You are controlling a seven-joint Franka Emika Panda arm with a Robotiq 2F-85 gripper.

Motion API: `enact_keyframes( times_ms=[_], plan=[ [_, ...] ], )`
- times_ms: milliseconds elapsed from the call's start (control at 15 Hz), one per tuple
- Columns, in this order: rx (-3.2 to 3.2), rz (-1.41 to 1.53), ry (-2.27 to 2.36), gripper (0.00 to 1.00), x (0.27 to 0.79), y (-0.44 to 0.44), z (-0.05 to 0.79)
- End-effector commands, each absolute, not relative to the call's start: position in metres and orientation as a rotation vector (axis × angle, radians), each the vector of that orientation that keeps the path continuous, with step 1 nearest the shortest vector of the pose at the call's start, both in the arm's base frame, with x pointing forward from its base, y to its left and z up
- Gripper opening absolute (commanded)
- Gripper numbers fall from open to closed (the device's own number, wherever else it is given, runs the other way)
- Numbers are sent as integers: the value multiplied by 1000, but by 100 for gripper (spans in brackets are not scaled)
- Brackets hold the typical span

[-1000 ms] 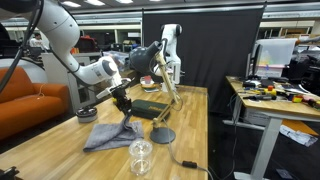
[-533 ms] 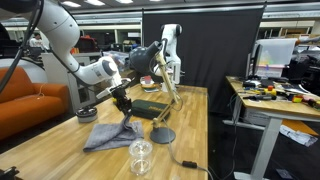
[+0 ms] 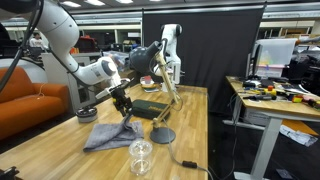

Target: Fold the grey towel in half

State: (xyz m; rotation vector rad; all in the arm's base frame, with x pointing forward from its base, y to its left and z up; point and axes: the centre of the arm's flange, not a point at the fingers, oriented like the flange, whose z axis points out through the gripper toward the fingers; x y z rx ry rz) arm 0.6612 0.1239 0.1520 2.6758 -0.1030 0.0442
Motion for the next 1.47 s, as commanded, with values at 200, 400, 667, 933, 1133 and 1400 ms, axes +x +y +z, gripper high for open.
enact_keyframes(
  times_ms=[200, 400, 667, 933, 1133, 1400],
  plan=[
    [2661, -71, -217, 100, 629, 132, 129],
    [2647, -120, -277, 100, 609, 141, 116],
    [2643, -95, -275, 100, 611, 149, 107],
    [2643, -96, -275, 100, 611, 149, 107],
    [2643, -96, -276, 100, 611, 148, 107],
    [2643, -96, -276, 100, 611, 149, 107]
  ],
)
